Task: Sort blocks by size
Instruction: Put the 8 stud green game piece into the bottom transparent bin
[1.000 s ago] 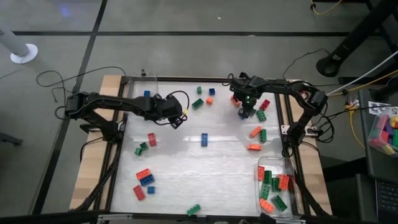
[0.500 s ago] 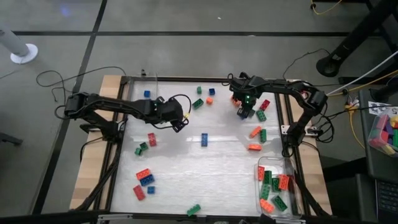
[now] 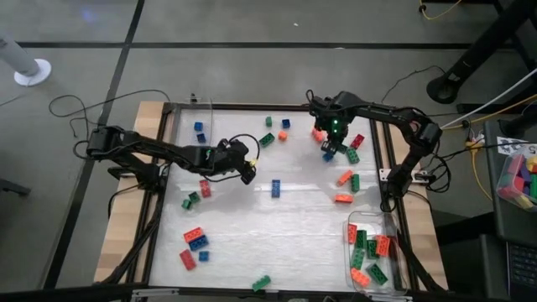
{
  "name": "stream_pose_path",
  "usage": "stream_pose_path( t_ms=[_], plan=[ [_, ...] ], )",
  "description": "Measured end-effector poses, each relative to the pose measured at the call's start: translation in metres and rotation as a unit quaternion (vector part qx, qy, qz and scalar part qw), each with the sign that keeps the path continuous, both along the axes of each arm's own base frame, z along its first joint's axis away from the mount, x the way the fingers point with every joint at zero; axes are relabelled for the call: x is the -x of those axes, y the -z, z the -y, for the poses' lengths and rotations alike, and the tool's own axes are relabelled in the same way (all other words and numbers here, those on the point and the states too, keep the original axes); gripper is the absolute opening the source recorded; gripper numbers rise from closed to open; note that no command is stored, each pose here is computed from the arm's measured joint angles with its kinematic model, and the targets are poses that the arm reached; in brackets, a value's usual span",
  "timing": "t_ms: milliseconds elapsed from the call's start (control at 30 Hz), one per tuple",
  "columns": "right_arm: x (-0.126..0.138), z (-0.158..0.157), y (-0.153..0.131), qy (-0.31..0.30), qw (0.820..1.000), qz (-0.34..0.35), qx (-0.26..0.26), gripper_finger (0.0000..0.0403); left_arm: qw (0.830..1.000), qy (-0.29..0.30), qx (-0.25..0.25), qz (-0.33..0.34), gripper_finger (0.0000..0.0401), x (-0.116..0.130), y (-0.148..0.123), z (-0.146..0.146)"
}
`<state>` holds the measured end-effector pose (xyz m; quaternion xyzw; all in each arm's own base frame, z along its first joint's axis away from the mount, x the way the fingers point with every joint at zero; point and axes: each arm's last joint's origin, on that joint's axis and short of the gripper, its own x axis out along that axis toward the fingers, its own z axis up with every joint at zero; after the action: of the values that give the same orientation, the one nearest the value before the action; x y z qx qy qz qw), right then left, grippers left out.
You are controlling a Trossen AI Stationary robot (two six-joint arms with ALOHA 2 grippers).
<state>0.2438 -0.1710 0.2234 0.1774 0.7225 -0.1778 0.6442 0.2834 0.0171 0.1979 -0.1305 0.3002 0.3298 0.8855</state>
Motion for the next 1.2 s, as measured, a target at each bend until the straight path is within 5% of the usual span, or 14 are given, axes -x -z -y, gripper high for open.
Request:
stream_pose_path(
  t_ms=[300, 667, 967, 1200],
  plan=[
    [-0.012, -0.044, -0.05, -0.017, 0.998, -0.006, -0.065, 0.0001, 0.993, 0.058, -0.023, 0.1, 0.0205, -0.007, -0.001, 0.021],
    [-0.005, -0.188, -0.097, -0.042, 0.997, 0.032, -0.051, 0.0001, 0.977, 0.112, -0.041, 0.177, 0.0205, -0.016, -0.013, 0.046],
    [0.036, -0.309, -0.098, -0.014, 0.999, 0.038, 0.015, 0.0001, 0.975, 0.149, -0.036, 0.161, 0.0205, -0.02, 0.003, 0.069],
    [0.065, -0.37, -0.085, -0.002, 0.997, 0.064, 0.032, 0.0005, 0.97, 0.192, -0.051, 0.142, 0.0205, -0.018, 0.008, 0.088]
  ],
)
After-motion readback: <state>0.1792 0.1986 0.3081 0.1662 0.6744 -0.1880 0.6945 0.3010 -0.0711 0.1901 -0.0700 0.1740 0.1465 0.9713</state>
